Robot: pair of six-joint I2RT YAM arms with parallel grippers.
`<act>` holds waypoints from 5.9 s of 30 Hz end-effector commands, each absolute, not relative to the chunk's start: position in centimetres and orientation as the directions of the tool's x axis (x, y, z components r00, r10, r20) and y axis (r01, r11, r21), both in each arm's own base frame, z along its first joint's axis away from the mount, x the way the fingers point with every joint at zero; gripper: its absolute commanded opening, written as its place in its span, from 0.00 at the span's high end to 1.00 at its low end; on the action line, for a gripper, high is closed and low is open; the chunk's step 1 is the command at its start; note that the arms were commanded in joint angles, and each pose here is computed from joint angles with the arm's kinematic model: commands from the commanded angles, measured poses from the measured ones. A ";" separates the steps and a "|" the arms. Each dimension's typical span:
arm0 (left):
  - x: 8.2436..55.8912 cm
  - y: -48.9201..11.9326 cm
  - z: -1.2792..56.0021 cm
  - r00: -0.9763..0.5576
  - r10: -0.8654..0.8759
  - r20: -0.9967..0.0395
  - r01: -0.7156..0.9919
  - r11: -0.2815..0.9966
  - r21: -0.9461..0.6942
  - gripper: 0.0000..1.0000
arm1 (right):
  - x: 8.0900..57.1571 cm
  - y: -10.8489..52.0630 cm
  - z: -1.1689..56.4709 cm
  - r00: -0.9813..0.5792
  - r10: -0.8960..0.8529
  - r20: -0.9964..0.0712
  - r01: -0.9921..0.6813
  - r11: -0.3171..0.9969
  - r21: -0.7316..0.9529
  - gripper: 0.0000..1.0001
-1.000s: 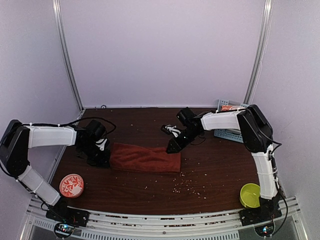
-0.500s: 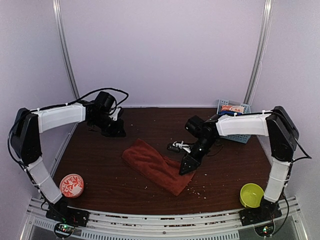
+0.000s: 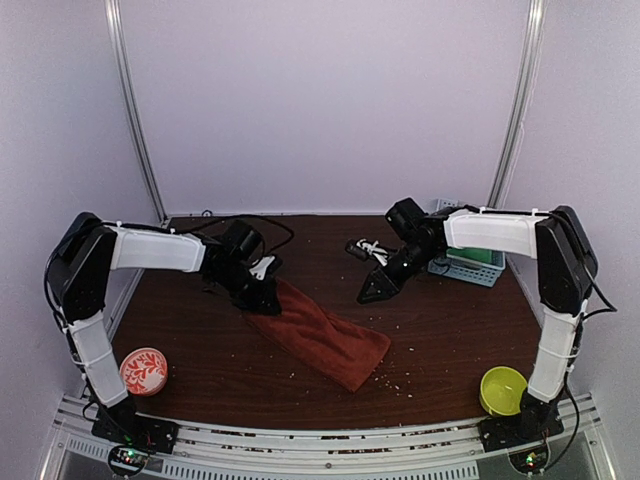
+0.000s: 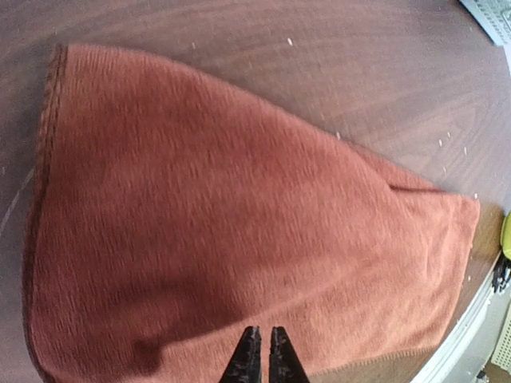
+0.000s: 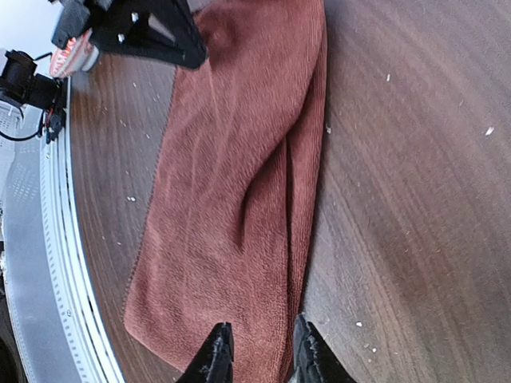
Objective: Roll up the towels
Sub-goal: Rotate the towel at the center of the board, then smooth out the towel at the center of the board.
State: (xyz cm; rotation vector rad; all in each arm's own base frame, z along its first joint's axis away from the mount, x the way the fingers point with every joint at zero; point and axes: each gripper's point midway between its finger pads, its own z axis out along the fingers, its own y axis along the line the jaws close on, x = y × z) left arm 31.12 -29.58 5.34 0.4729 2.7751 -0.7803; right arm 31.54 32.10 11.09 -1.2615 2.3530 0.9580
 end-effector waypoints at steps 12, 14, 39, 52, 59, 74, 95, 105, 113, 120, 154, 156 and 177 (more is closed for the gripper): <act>42.1 -36.4 2.0 -0.845 0.301 -0.441 0.496 0.747 -0.442 0.98 | 23.9 28.1 4.2 -0.571 -0.746 -0.344 -0.784 0.371 0.497 0.73; 43.9 -38.2 2.2 -0.828 0.303 -0.472 0.526 0.712 -0.465 0.98 | 22.4 28.0 3.9 -0.558 -0.763 -0.328 -0.779 0.344 0.525 0.72; 42.5 -36.1 9.6 -0.781 0.230 -0.581 0.539 0.719 -0.439 0.83 | 34.5 32.6 6.8 -0.713 -0.554 -0.429 -0.696 0.487 0.527 0.69; 42.3 -36.0 3.3 -0.827 0.271 -0.493 0.505 0.743 -0.440 0.87 | 34.5 34.3 4.6 -0.714 -0.585 -0.385 -0.690 0.494 0.529 0.68; 42.4 -35.3 2.5 -0.835 0.269 -0.480 0.492 0.757 -0.430 0.88 | 34.9 33.7 3.3 -0.731 -0.585 -0.351 -0.675 0.541 0.502 0.73; 42.5 -33.8 1.1 -0.853 0.252 -0.458 0.455 0.789 -0.412 0.91 | 34.8 32.4 2.6 -0.733 -0.597 -0.327 -0.679 0.607 0.413 1.00; 42.7 -33.7 3.6 -0.829 0.252 -0.499 0.488 0.763 -0.424 0.94 | 34.3 31.0 7.8 -0.748 -0.520 -0.413 -0.662 0.624 0.414 0.69; 38.6 -34.6 12.7 -0.712 0.228 -0.665 0.610 0.670 -0.424 0.92 | 40.9 35.2 10.6 -0.713 -0.463 -0.527 -0.699 0.531 0.479 0.84; 29.0 -40.7 11.6 -0.647 0.366 -0.669 0.747 0.481 -0.459 0.91 | 42.9 37.3 5.7 -0.735 -0.479 -0.480 -0.677 0.553 0.485 0.86; 23.8 -43.0 4.7 -0.681 0.482 -0.551 0.732 0.458 -0.504 0.98 | 44.6 34.2 2.5 -0.778 -0.457 -0.431 -0.614 0.698 0.369 0.85; 31.4 -39.2 21.9 -0.115 0.447 -0.887 0.809 0.560 0.177 0.03 | 40.5 25.1 33.2 -0.167 -0.305 -0.938 -0.737 0.670 -0.087 0.02; 29.5 -40.7 19.0 -0.092 0.545 -0.833 0.899 0.405 0.165 0.24 | 38.8 25.5 30.3 -0.211 -0.376 -0.902 -0.797 0.601 -0.064 0.08; 21.3 -42.9 2.9 0.160 0.868 -0.470 0.983 -0.096 0.157 0.50 | 25.9 22.0 13.4 -0.404 -0.632 -0.661 -0.892 0.432 0.131 0.35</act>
